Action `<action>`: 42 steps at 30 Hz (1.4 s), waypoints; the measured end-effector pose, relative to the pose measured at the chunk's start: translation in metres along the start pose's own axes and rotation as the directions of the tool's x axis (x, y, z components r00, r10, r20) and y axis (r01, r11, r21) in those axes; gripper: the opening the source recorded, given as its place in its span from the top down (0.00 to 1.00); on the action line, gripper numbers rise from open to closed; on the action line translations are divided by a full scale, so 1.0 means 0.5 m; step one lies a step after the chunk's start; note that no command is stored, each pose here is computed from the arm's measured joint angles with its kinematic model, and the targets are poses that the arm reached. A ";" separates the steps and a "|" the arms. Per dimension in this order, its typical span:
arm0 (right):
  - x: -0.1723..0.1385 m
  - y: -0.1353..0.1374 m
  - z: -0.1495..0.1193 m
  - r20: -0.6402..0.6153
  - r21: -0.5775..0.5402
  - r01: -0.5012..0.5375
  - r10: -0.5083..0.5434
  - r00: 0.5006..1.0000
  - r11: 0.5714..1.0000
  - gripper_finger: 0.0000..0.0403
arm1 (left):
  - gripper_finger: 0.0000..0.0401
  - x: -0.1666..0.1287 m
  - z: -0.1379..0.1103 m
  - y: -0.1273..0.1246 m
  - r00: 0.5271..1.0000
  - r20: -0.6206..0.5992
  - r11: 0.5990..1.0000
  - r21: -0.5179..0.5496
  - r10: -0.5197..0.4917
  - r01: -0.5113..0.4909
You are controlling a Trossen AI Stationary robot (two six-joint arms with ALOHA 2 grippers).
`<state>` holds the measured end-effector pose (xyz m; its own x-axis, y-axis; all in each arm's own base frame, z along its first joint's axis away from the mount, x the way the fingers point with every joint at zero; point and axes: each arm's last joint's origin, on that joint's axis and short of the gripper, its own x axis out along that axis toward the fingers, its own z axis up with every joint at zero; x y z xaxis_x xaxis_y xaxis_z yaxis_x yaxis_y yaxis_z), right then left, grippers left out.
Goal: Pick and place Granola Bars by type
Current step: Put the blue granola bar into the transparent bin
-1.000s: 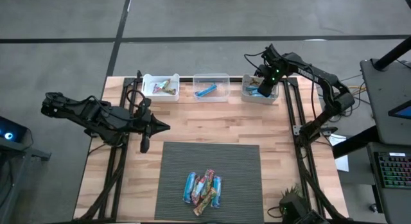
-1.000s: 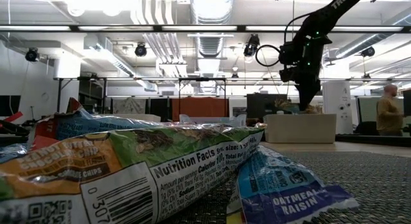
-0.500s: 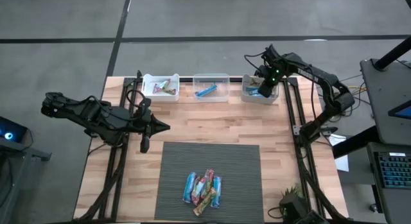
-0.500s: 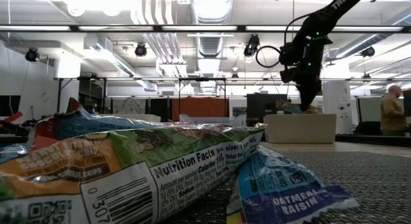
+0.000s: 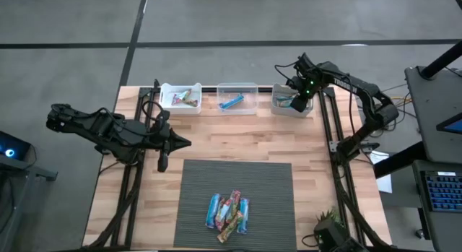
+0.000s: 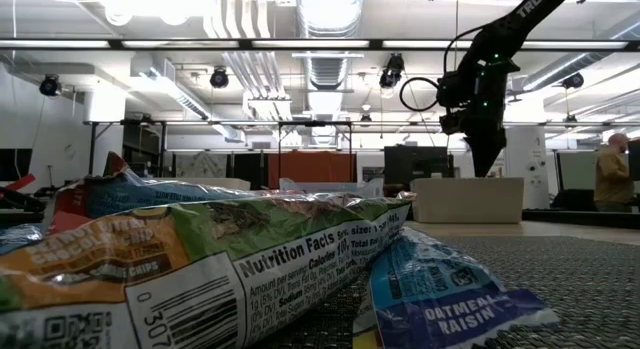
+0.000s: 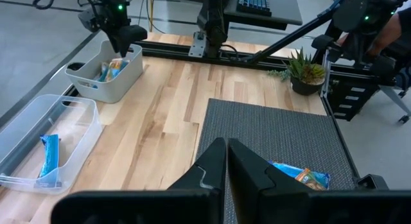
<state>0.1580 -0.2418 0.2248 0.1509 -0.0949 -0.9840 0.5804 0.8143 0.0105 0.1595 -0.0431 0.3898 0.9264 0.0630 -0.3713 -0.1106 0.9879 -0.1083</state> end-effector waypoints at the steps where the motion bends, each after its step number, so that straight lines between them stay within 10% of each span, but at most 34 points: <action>1: 0.000 0.000 0.000 -0.001 0.000 0.000 0.000 1.000 1.000 0.65 | 1.00 0.000 0.000 0.000 1.000 0.000 1.000 0.000 0.000 0.000; 12: -0.003 0.000 0.001 -0.004 0.000 -0.002 0.002 1.000 1.000 0.64 | 1.00 0.000 0.000 0.000 1.000 0.000 1.000 -0.002 0.000 0.000; 33: -0.007 0.010 -0.004 -0.026 -0.036 -0.020 0.019 0.999 0.999 0.98 | 1.00 0.000 0.000 0.000 1.000 0.000 1.000 -0.003 0.000 0.000; 42: -0.094 0.044 0.020 0.110 -0.108 0.017 -0.005 0.994 0.994 0.98 | 1.00 0.000 0.000 0.000 1.000 0.002 1.000 -0.004 0.000 0.000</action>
<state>0.1716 -0.2254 0.2732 0.2354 -0.1617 -0.9584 0.4928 0.8698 -0.0257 0.1596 -0.0431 0.3901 0.9273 0.0629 -0.3691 -0.1115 0.9874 -0.1119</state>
